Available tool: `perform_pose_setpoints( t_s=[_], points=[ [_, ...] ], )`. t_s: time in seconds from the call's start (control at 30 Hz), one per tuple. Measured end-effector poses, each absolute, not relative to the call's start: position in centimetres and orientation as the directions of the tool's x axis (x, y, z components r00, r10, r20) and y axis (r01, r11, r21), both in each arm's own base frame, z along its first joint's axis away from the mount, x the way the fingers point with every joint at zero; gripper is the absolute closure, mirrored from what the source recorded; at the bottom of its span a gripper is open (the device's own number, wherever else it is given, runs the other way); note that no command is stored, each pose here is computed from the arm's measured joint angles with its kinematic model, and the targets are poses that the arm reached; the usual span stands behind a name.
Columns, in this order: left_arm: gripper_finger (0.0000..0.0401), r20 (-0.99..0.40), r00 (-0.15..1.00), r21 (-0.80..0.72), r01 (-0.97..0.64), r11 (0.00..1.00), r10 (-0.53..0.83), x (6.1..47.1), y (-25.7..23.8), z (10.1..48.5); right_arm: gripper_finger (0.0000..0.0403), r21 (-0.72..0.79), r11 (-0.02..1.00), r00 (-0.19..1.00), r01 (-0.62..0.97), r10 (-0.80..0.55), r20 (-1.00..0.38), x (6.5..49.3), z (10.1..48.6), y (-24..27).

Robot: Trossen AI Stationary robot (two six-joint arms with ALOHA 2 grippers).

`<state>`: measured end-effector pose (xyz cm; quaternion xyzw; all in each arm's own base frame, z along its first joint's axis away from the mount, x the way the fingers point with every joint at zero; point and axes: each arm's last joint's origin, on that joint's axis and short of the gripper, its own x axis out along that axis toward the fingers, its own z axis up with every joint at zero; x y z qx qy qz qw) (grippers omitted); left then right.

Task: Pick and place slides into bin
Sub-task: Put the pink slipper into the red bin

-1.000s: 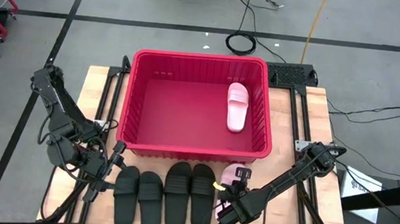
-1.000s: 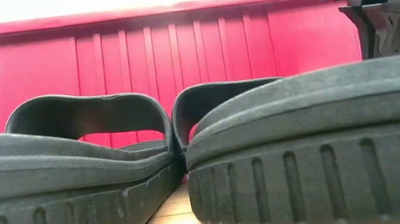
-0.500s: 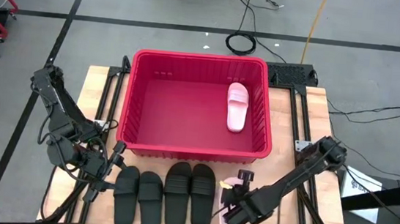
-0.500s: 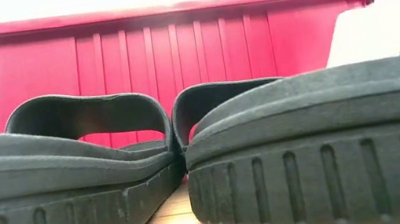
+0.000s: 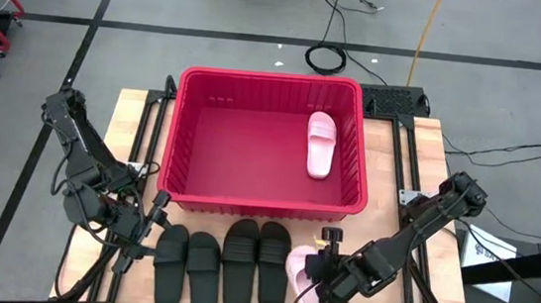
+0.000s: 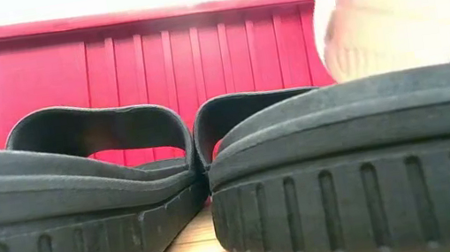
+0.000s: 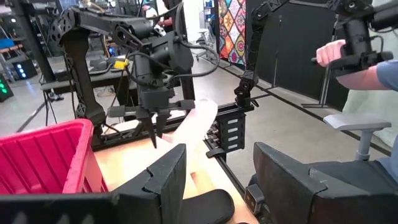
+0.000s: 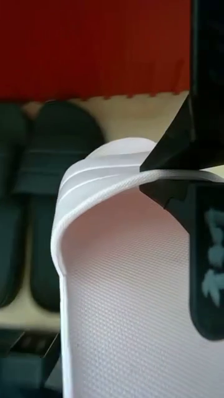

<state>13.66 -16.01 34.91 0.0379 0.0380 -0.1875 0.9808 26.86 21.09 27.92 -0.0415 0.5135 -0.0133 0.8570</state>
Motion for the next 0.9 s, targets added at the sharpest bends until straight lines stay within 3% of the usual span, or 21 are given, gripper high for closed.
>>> perform_pose_setpoints(
  t_s=[0.5,0.9],
  points=[
    [0.0212,-0.077,0.917,0.07,0.396,0.916,-0.391,13.6,-16.1,35.1,0.0402,-0.07,0.973,0.664,-0.219,0.096,-0.741,28.4,29.9,22.4],
    [0.0212,-0.073,0.917,0.162,0.398,0.903,-0.391,13.6,-16.1,35.1,0.0401,-0.106,0.958,0.839,-0.268,0.178,-0.514,26.1,36.8,19.9]
  ],
)
